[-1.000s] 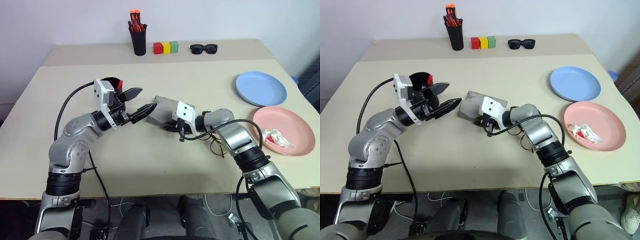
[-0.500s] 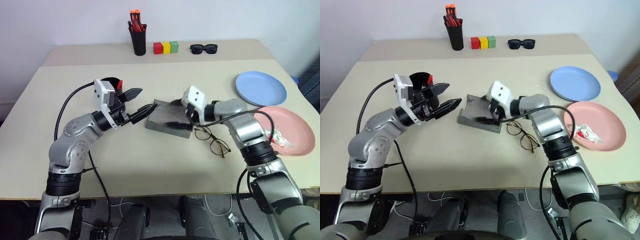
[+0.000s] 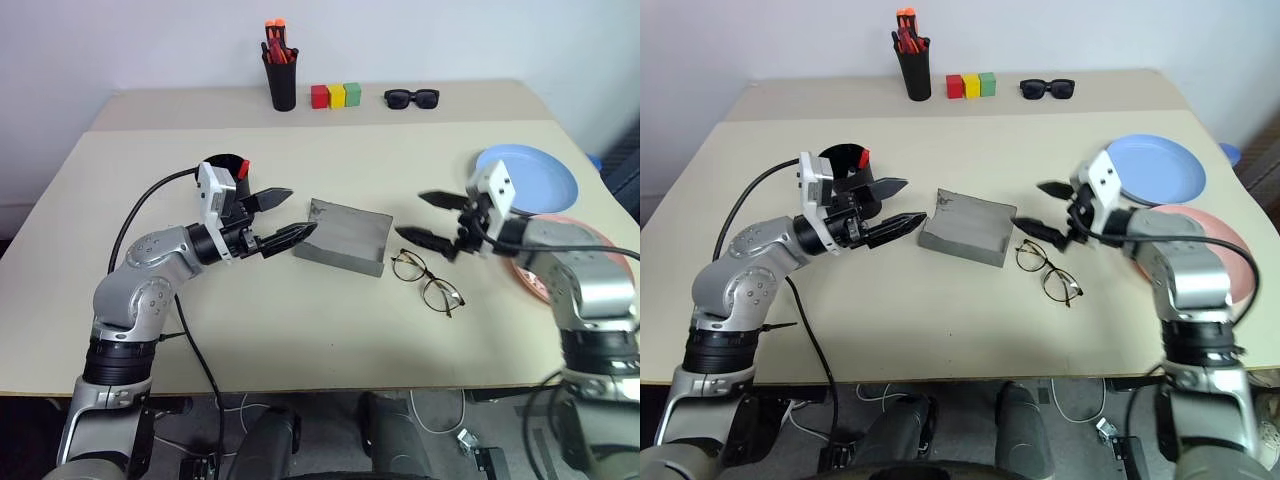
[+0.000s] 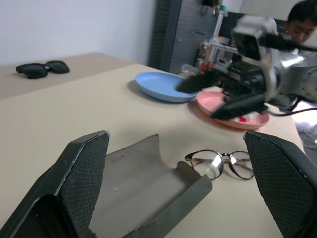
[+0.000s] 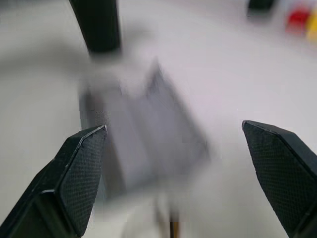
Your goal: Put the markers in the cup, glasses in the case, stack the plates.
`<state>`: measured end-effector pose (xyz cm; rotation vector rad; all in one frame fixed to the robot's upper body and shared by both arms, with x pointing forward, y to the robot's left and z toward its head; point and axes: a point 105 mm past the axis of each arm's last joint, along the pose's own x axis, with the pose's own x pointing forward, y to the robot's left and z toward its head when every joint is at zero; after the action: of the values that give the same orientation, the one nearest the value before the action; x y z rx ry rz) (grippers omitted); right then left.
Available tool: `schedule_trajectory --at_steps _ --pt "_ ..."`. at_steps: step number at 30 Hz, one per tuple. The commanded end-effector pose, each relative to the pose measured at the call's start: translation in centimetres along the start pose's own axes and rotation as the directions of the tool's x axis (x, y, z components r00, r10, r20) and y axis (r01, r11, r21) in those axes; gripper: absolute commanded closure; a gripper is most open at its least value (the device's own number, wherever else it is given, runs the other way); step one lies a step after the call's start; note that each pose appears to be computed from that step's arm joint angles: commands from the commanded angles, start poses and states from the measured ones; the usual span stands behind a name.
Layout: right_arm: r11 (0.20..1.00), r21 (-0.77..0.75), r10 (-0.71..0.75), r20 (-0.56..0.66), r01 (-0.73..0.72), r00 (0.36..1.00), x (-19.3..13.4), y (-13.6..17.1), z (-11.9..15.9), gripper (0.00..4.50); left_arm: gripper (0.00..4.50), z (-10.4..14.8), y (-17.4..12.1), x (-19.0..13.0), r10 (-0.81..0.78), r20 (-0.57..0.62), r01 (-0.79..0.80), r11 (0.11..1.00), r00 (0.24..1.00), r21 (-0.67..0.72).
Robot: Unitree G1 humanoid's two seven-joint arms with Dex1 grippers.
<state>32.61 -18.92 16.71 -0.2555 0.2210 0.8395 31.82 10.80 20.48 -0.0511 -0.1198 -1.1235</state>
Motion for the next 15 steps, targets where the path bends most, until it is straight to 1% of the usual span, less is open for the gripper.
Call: schedule_trajectory --at_steps 1,3,6,8,11,12,15 --pt "0.995 -0.063 -0.076 -0.081 0.071 0.994 -1.1 0.2 0.5 0.03 0.0 1.1 -0.6 0.0 -0.059 0.024 0.059 0.998 0.998 0.02" --pt "0.994 -0.054 -0.105 -0.148 0.098 0.983 -2.4 0.6 -0.1 0.03 0.0 1.2 -0.8 -0.4 -0.086 0.028 0.085 0.996 0.996 0.013" --pt "0.997 -0.024 -0.081 -0.217 0.078 0.973 -4.0 1.8 -0.7 0.03 0.0 1.3 -1.2 -1.3 -0.128 0.028 0.129 0.992 0.991 -0.013" --pt "0.995 0.009 -0.093 -0.222 0.098 0.971 -4.0 2.1 -0.8 0.03 0.0 1.1 -1.2 -1.9 -0.134 0.004 0.134 0.991 0.991 -0.013" --pt "0.99 0.013 -0.132 -0.258 0.14 0.957 -3.2 2.2 -1.6 0.03 0.0 0.8 -1.1 -2.5 -0.137 -0.034 0.137 0.991 0.99 -0.001" --pt "0.989 0.005 -0.144 -0.269 0.151 0.952 -3.0 2.1 -1.8 0.03 0.0 0.8 -1.1 -2.6 -0.137 -0.042 0.138 0.99 0.99 0.003" --pt "0.976 0.043 -0.191 -0.284 0.212 0.939 -2.5 1.5 -2.6 0.03 0.0 0.8 -1.2 -2.5 -0.135 -0.058 0.136 0.99 0.989 0.021"
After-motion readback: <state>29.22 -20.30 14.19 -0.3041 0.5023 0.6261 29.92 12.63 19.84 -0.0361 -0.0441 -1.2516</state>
